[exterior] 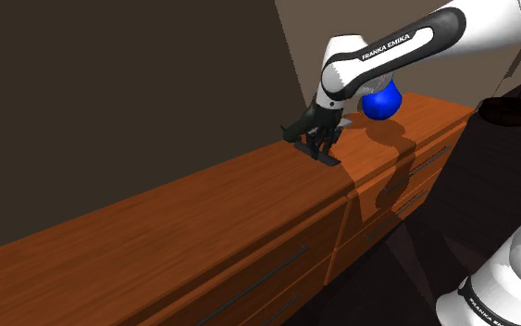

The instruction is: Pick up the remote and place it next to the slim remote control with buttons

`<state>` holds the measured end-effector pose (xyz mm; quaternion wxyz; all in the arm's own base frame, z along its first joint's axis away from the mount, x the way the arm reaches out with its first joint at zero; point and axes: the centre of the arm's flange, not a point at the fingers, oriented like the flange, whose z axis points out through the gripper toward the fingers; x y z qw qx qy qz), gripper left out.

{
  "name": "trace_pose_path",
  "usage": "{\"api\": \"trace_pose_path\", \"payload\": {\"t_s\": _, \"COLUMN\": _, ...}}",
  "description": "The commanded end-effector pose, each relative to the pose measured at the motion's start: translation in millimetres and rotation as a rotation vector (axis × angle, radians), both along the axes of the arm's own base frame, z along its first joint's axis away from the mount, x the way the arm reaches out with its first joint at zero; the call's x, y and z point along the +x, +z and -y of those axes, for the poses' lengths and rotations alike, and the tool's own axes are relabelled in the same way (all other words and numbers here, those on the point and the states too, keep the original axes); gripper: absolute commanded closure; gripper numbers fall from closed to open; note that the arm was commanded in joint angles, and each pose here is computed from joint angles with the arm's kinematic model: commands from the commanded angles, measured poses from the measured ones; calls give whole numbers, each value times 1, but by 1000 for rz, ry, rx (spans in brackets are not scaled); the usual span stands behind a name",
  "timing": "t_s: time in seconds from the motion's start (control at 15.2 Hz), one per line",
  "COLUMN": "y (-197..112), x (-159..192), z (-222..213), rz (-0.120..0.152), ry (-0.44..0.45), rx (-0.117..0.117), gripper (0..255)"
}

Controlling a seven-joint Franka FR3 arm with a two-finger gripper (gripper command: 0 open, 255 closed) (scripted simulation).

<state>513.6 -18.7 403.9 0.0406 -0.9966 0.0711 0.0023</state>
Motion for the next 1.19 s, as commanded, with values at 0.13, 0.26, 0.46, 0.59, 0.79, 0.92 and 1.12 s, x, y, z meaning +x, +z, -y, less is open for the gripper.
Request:
{"api": "trace_pose_path", "payload": {"t_s": 0.13, "y": 1, "x": -10, "z": 52, "rz": 1, "ry": 2, "rx": 0, "gripper": 255}}
{"api": "trace_pose_path", "payload": {"t_s": 0.26, "y": 1, "x": -13, "z": 78, "rz": 1, "ry": 2, "rx": 0, "gripper": 255}}
{"api": "trace_pose_path", "payload": {"t_s": 0.46, "y": 1, "x": -19, "z": 117, "rz": 1, "ry": 2, "rx": 0, "gripper": 255}}
{"api": "trace_pose_path", "payload": {"t_s": 0.59, "y": 1, "x": -22, "z": 143, "rz": 1, "ry": 2, "rx": 0, "gripper": 255}}
{"api": "trace_pose_path", "payload": {"t_s": 0.79, "y": 1, "x": -27, "z": 182, "rz": 1, "ry": 2, "rx": 0, "gripper": 255}}
{"api": "trace_pose_path", "payload": {"t_s": 0.92, "y": 1, "x": -31, "z": 208, "rz": 1, "ry": 2, "rx": 0, "gripper": 255}}
{"api": "trace_pose_path", "payload": {"t_s": 1.12, "y": 1, "x": -36, "z": 248, "rz": 1, "ry": 2, "rx": 0, "gripper": 255}}
